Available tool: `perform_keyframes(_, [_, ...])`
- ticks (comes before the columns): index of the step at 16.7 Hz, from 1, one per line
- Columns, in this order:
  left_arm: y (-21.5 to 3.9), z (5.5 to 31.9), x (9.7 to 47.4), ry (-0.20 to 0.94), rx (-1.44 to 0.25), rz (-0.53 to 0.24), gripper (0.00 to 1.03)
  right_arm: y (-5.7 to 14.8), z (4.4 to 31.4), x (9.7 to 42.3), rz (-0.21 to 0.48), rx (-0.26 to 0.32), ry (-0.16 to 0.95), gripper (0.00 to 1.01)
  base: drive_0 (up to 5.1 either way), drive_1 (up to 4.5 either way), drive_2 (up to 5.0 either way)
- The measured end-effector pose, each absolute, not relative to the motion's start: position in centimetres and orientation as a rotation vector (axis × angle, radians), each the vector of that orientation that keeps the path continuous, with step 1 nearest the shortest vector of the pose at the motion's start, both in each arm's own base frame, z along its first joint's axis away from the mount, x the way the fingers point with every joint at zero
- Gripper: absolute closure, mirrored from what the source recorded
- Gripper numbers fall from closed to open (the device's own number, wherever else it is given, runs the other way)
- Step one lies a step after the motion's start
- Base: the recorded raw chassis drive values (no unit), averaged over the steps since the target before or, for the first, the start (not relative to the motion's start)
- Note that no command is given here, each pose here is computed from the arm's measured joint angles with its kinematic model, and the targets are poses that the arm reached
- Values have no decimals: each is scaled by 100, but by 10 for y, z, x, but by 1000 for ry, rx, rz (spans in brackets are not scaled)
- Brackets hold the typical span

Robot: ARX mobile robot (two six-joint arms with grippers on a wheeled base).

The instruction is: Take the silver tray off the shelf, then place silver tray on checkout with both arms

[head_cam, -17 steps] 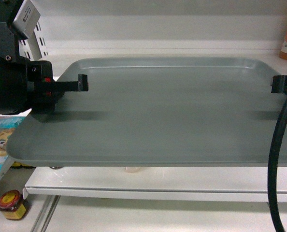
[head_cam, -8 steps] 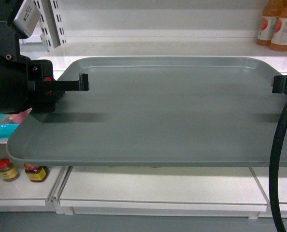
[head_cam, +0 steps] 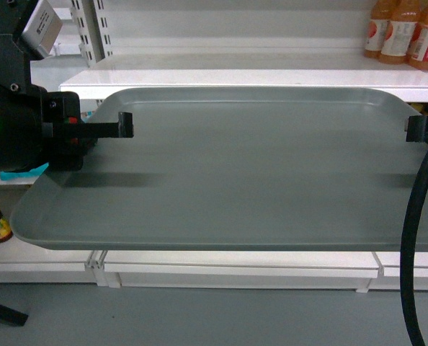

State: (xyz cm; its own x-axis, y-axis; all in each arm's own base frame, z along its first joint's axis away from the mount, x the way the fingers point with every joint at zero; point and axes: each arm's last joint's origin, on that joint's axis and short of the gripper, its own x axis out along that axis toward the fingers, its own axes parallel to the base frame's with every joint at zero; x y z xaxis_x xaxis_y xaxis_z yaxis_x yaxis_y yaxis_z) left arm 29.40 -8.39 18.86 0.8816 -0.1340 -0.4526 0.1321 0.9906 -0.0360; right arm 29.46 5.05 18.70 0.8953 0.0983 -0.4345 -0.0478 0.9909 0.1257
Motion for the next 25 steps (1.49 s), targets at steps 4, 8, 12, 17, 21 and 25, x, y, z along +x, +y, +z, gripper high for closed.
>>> perform_keyframes(4, [-83, 189, 294, 468, -5, -136, 100, 51, 187, 295, 76, 114, 451, 98, 10, -409, 429])
perform_keyframes(8, [-83, 189, 294, 470, -3, -136, 100, 51, 187, 295, 76, 113, 452, 98, 15, -404, 435])
perform_keyframes(12, [-83, 189, 294, 471, -2, -135, 100, 51, 187, 295, 76, 113, 456, 98, 9, -410, 429])
perform_keyframes(17, [-83, 189, 294, 471, -2, -137, 100, 51, 187, 295, 76, 113, 459, 98, 15, -404, 434])
perform_keyframes(21, [-84, 190, 294, 461, -3, -141, 100, 51, 188, 295, 77, 114, 448, 98, 18, -400, 436])
perform_keyframes(25, [-84, 190, 294, 466, -1, -137, 100, 51, 188, 295, 76, 113, 450, 98, 12, -406, 430])
